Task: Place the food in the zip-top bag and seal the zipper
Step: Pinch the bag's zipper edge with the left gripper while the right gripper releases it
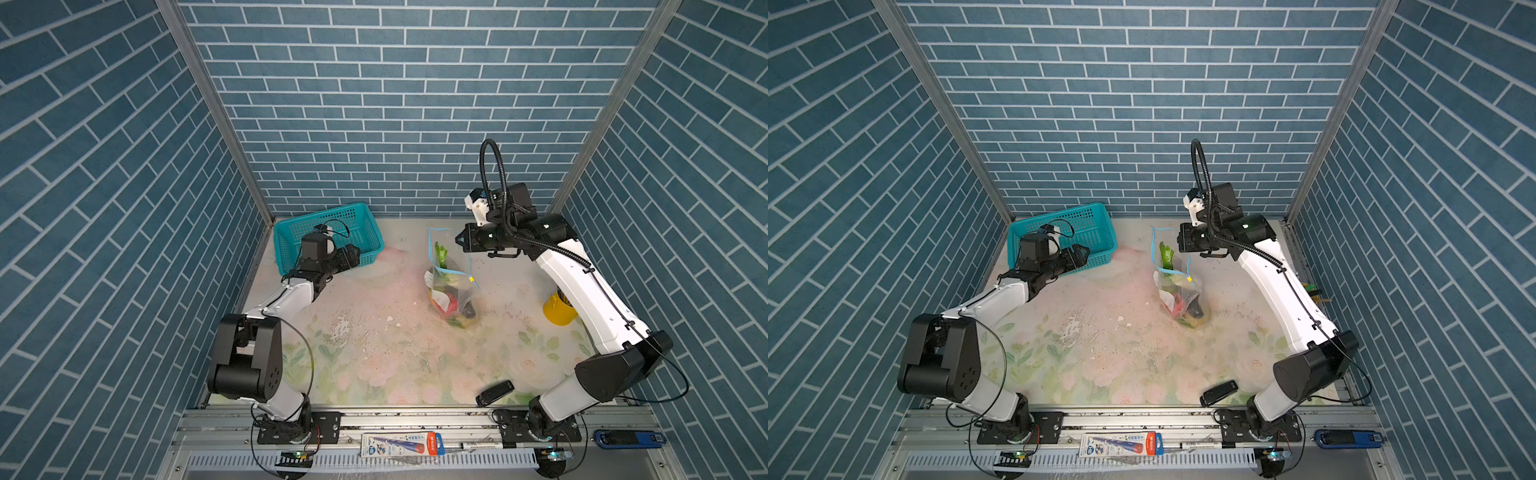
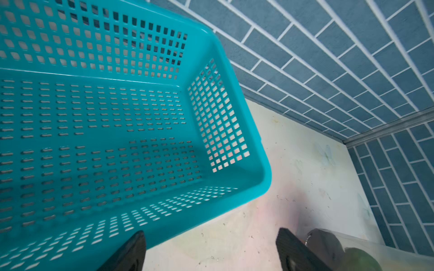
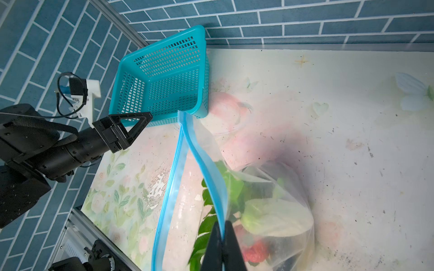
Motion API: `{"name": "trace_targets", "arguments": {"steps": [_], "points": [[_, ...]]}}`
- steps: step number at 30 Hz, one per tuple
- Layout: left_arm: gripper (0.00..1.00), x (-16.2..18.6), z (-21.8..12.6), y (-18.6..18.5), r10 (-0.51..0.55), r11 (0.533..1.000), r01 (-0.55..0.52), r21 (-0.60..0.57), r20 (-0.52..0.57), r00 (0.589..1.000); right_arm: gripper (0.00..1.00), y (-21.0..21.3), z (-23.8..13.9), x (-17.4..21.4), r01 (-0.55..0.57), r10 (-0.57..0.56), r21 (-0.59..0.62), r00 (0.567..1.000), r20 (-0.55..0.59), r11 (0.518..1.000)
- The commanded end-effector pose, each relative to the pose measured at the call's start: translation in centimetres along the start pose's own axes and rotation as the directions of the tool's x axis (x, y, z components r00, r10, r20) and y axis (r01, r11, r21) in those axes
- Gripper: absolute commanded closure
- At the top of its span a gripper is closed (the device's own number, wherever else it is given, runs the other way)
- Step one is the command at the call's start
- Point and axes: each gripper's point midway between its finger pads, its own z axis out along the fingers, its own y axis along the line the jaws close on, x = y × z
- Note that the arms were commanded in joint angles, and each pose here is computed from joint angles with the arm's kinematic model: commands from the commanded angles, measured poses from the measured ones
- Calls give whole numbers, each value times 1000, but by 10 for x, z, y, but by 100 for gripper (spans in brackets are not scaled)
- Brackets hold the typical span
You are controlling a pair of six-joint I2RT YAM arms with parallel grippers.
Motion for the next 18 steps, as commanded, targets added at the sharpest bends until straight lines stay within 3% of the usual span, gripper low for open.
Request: {"name": "trace_targets", "arguments": {"steps": [1,5,8,11,18], "points": [[11,2,-28,-71,71,984,-63,165,-43,997,100,8,0,1,46,-47,-53,999,-5,997],[10,19,-73,-164,126,916,-86,393,-77,989,100,13,1,1,65,-65,-87,998,-3,994],[9,25,-96,-212,158,864,-94,494,-89,983,100,15,3,1,68,-69,-101,998,-2,993],[9,33,-99,-238,172,836,-80,543,-121,978,100,18,3,0,62,-63,-120,998,2,991],[20,59,-67,-249,195,837,-21,547,-262,945,100,20,-2,1,57,-53,-125,998,30,991]]}}
